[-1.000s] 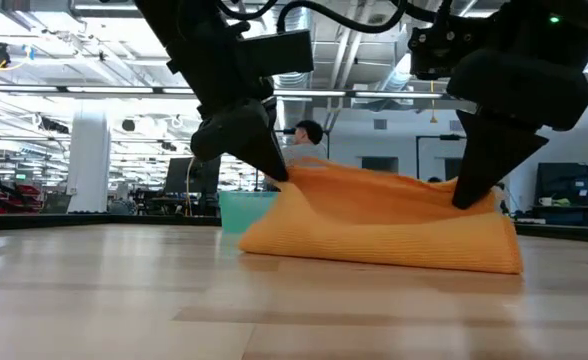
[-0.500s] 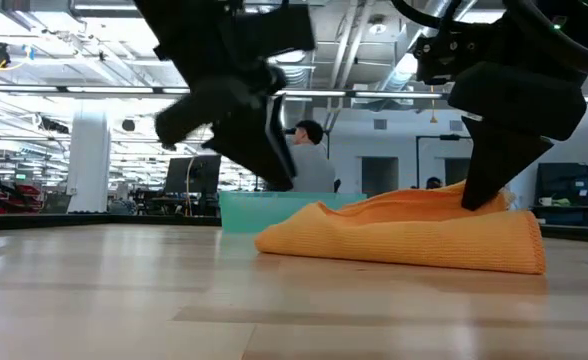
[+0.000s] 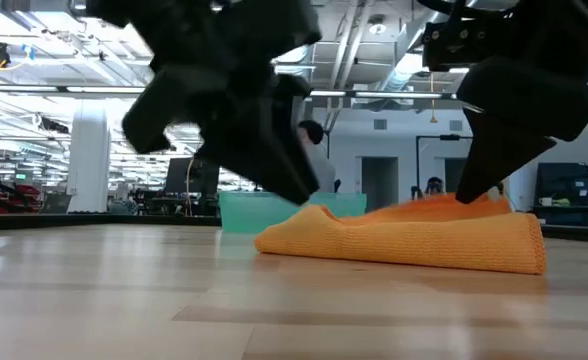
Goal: Roll microfiber towels into tight, uniform cylinder then place into a basket
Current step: Roll the yellow microfiber cloth
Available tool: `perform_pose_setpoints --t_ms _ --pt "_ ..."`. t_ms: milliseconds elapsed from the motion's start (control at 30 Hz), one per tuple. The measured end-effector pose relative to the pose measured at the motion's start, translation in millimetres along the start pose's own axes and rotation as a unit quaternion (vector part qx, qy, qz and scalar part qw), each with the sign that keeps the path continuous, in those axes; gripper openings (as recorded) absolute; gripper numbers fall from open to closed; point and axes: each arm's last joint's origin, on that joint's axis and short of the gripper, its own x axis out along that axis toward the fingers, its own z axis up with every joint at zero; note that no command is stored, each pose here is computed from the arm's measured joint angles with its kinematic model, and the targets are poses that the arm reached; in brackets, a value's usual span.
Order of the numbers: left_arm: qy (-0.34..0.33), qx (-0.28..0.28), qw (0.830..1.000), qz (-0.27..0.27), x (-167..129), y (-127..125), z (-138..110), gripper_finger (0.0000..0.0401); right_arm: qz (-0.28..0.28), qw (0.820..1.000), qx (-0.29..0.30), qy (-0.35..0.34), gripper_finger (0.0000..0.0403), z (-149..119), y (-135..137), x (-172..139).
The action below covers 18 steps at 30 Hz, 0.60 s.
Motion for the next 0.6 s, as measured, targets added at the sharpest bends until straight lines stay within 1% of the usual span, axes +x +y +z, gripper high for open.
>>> perform_pose_setpoints --t_ms 67,167,267,367,433,600 --pt "-0.006 0.01 1.0 0.002 4 -1 -8 0.0126 -0.005 1.0 0.001 0.003 0.015 1 -2 1" --pt "-0.006 0.004 1.0 0.006 9 2 -18 0.0126 -0.006 1.0 0.001 0.003 0.0164 2 -3 0" --pt "-0.019 -0.008 1.0 0.012 11 8 -19 0.0126 -0.01 1.0 -0.003 0.006 0.0164 3 -3 -3" --pt "-0.022 -0.02 1.0 -0.012 14 13 -22 0.0126 -0.001 1.0 -0.002 0.001 0.0156 7 0 -9" --pt "-0.03 -0.034 0.999 -0.029 15 18 -22 0.0125 0.015 1.0 -0.006 -0.008 0.015 7 4 -12" --pt "-0.027 -0.06 0.995 -0.076 18 26 -26 0.0125 0.083 0.996 -0.009 -0.044 0.0136 4 20 -13"
